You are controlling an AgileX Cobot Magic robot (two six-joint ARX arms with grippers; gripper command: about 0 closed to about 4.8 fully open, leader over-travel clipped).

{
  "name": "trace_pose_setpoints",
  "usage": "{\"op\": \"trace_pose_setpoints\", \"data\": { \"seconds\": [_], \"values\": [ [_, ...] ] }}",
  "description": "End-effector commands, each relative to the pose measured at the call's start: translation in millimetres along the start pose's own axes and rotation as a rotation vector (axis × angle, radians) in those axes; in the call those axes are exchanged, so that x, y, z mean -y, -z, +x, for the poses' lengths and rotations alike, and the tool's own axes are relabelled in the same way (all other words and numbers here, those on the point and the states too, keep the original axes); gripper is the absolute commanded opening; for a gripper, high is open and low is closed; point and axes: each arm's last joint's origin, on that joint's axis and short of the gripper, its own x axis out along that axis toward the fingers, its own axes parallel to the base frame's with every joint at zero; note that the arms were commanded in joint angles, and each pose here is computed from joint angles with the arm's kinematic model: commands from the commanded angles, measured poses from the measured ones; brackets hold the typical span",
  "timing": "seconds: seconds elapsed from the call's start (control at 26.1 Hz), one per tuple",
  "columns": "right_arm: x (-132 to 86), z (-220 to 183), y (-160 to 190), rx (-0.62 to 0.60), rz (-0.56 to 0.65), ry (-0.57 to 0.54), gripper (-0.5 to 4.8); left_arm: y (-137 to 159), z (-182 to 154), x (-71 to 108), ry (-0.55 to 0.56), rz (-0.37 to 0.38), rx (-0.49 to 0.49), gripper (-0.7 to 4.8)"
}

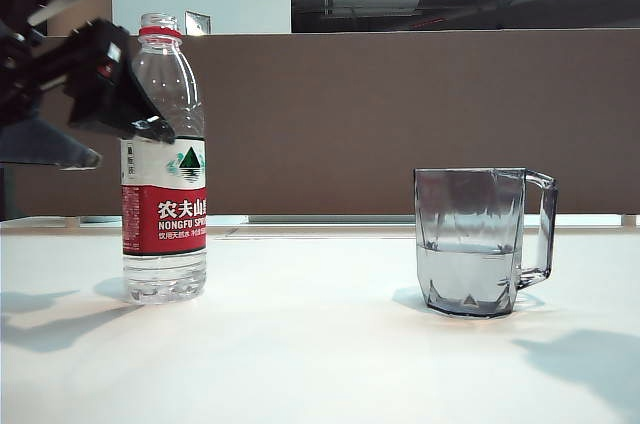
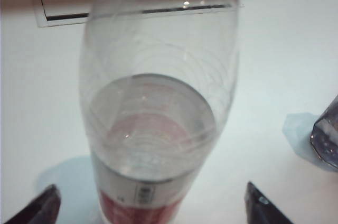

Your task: Pick up the mineral water bottle with the left hand on the table and pour water into the mug until it's half full.

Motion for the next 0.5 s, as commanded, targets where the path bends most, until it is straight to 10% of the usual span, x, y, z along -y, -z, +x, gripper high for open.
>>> {"op": "trace_pose_setpoints", "data": {
  "seconds": [0.04, 0.15, 0.5],
  "values": [
    [0, -1, -3, 0.024, -0.002, -0.002, -0.08, -2, -12, 1.7, 0.003, -0.010, -0.027, 1.89],
    [0, -1, -3, 0.023, -0.002, -0.001, -0.08, -1, -22, 2.4, 0.001, -0.014, -0.048, -0.03],
    [0, -1, -3, 0.022, -0.002, -0.001, -0.08, -12, -38, 5.0, 0.014, -0.066, 0.052, -0.06]
  ]
}}
